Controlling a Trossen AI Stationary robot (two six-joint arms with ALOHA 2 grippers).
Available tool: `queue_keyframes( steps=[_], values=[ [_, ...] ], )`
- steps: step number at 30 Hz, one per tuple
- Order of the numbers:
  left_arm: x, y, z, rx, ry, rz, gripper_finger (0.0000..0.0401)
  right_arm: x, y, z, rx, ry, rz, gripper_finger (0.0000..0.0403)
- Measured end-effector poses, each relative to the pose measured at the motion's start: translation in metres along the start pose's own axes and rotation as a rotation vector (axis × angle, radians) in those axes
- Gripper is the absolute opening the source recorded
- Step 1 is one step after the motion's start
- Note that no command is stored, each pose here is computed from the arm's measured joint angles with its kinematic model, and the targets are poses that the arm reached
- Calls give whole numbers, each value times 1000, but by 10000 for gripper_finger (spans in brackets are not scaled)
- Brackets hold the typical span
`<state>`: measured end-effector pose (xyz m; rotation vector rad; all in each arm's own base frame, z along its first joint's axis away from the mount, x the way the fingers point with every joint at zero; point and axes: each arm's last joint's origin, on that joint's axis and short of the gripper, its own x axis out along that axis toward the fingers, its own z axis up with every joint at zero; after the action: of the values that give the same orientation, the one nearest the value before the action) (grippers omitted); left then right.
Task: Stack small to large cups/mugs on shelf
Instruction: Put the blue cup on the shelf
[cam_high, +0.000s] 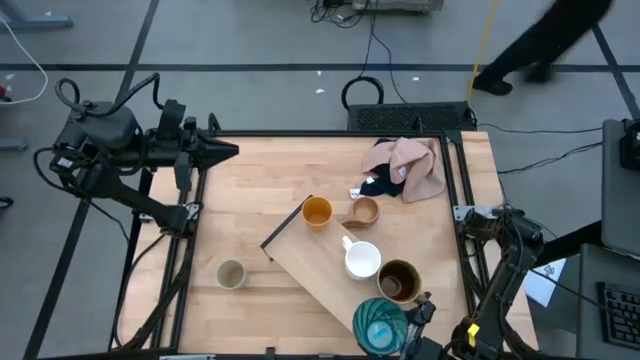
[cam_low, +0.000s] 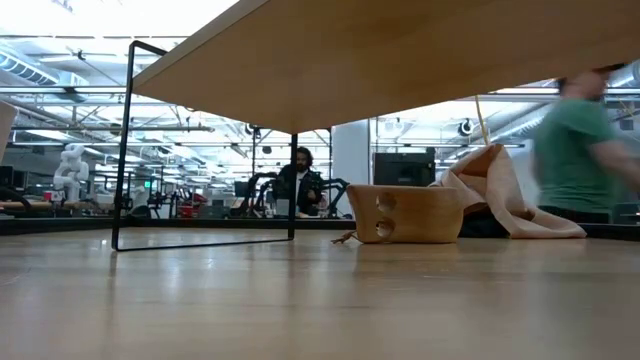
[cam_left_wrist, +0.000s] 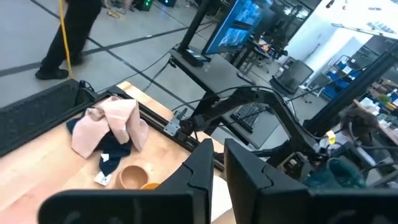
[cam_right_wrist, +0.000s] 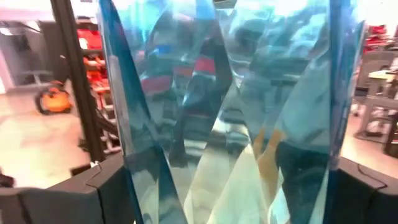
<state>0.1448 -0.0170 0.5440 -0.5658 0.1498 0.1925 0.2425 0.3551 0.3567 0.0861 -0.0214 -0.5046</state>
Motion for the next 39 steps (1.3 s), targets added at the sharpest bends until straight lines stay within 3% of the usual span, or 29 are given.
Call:
queue_keyframes(
  steps=[9,19,39],
  values=[
    [5,-4,1,35,4,-45,37,5,-5,-32,161,-7,-36,342],
    [5,-8,4,48,-4,-117,37,24,8,-77,167,-7,-49,342],
    [5,-8,3,12,7,-124,37,8,8,-93,161,-8,-43,342]
  ],
)
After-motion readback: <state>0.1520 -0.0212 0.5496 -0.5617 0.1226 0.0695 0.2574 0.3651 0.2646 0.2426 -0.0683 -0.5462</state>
